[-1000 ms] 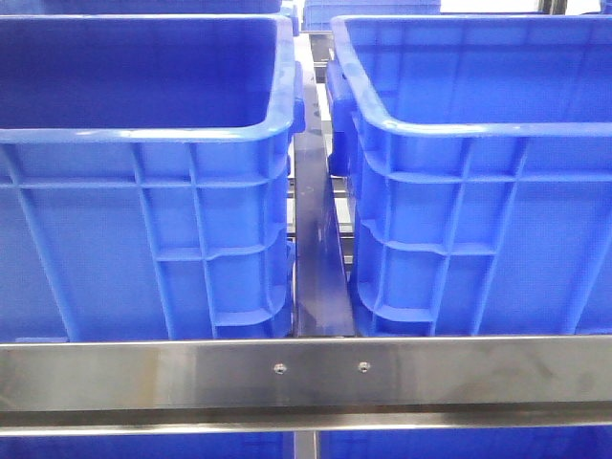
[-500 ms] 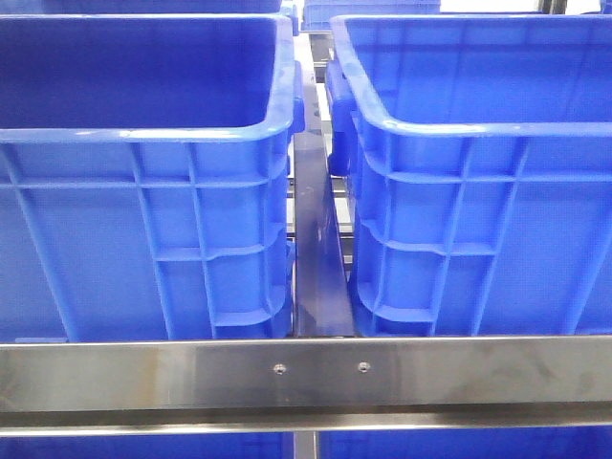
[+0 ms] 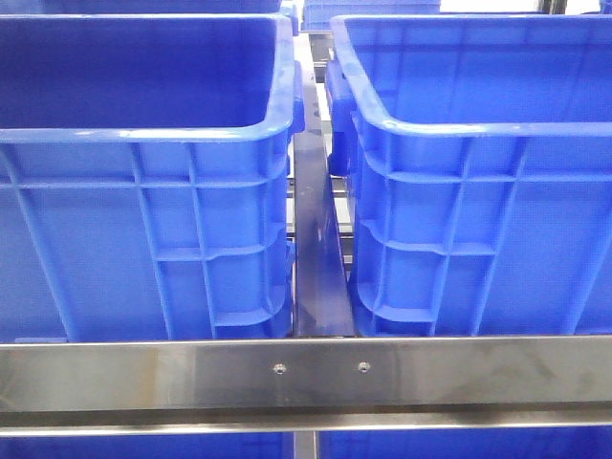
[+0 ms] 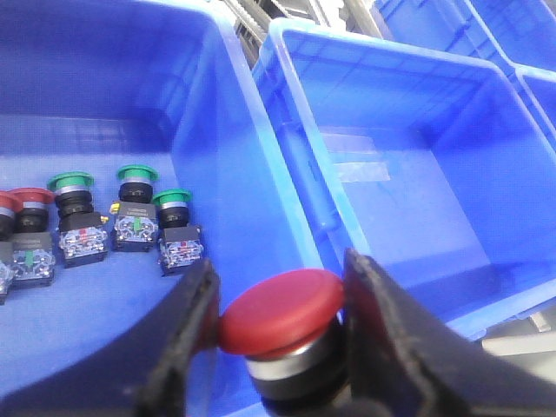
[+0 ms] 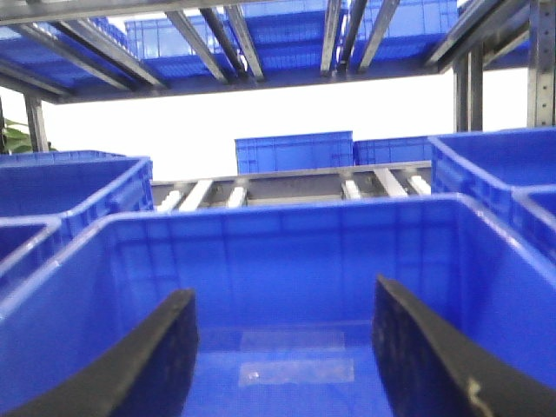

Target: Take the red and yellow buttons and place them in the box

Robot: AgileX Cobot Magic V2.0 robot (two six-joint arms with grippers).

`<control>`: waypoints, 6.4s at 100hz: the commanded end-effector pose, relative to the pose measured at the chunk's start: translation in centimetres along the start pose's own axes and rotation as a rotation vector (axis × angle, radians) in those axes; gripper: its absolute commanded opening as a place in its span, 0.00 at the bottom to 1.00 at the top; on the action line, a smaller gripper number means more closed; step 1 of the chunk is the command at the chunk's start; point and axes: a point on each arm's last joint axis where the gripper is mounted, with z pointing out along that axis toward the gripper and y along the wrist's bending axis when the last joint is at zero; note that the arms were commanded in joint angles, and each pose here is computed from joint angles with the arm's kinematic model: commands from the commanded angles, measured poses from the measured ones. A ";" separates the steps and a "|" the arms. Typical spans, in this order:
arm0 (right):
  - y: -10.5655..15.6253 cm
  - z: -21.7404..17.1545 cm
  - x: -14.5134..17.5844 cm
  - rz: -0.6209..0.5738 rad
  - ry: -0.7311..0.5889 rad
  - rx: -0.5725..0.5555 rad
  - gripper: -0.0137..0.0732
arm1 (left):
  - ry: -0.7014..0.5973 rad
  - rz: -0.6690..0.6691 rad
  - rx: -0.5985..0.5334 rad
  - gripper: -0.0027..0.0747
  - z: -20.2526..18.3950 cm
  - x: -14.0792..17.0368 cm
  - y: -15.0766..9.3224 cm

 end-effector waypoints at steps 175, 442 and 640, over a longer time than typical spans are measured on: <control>23.0 17.5 -3.3 0.680 0.899 -1.132 0.71 | -0.123 -0.027 0.056 0.01 -0.9 -1.5 -0.9; 25.8 19.8 -2.9 0.631 0.857 -1.089 0.16 | -0.285 0.265 -0.375 0.65 -10.6 5.1 4.3; 0.7 31.1 4.3 0.309 0.862 -0.211 0.16 | -0.402 0.309 -0.375 0.01 -14.5 11.0 4.7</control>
